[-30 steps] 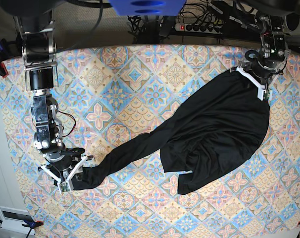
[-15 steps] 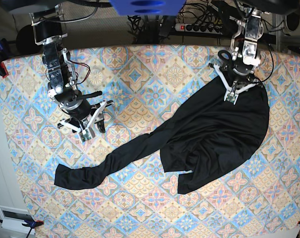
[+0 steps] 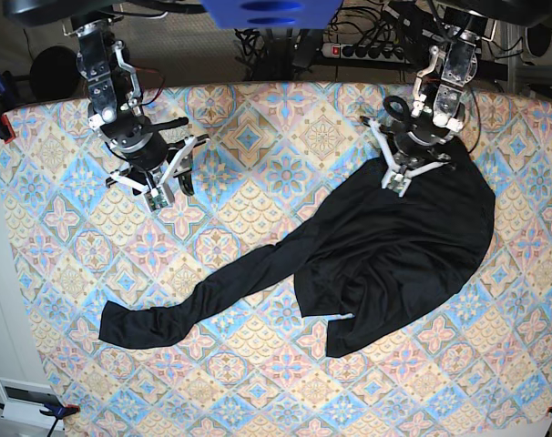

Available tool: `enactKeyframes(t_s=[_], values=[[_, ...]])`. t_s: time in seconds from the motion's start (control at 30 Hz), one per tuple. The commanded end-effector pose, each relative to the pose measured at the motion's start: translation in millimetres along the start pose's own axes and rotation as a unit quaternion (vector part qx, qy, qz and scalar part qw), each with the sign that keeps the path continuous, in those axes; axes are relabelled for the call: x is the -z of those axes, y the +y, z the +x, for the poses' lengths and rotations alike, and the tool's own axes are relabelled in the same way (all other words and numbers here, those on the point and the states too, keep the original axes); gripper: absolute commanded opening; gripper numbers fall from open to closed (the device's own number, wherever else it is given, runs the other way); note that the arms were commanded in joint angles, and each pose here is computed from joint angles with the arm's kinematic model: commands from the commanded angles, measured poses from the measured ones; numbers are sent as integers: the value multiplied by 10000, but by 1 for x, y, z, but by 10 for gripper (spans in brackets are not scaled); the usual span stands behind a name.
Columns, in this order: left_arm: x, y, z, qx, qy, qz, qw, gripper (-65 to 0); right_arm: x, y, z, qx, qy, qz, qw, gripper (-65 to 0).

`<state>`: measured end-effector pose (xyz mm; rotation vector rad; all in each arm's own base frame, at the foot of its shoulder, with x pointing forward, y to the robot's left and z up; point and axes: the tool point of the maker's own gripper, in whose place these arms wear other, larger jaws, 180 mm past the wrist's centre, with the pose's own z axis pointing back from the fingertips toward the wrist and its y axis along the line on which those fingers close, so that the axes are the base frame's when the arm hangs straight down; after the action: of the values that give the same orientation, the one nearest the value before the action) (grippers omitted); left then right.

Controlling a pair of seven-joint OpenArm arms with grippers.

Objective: Layout the t-shirt on the table in an organized manner, then fold the t-shirt properly
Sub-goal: 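Reach the left gripper into the shirt body and grasp fabric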

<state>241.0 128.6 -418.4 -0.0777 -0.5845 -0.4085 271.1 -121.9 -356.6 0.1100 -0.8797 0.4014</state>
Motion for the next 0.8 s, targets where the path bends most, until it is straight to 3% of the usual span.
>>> enactKeyframes(t_s=[0.0,0.17,0.33,0.53,0.63,0.77], values=[[-3,-7,33,3,-472,-159,9988,-650,-3,7,14,-80,-255,96,9996,-457],[-3,-46,92,-302,-962,-903,9908,-650,0,31,11,-168,-216,409,9988,-457],[-15,-106,150,225,-1464,-1744,9735,-650,-1,28,12,-157,-231,373,9989,-457],[-42,-153,224,437,-2186,-2234,9489,-650,-5,1,17,-74,-305,18,9995,-457],[-47,-151,243,491,-2321,-2069,9492,-650,-6,3,19,-82,-331,52,9994,-457],[-29,-130,237,728,-2074,-1421,9651,-628,-6,3,19,-82,-331,52,9994,-457]])
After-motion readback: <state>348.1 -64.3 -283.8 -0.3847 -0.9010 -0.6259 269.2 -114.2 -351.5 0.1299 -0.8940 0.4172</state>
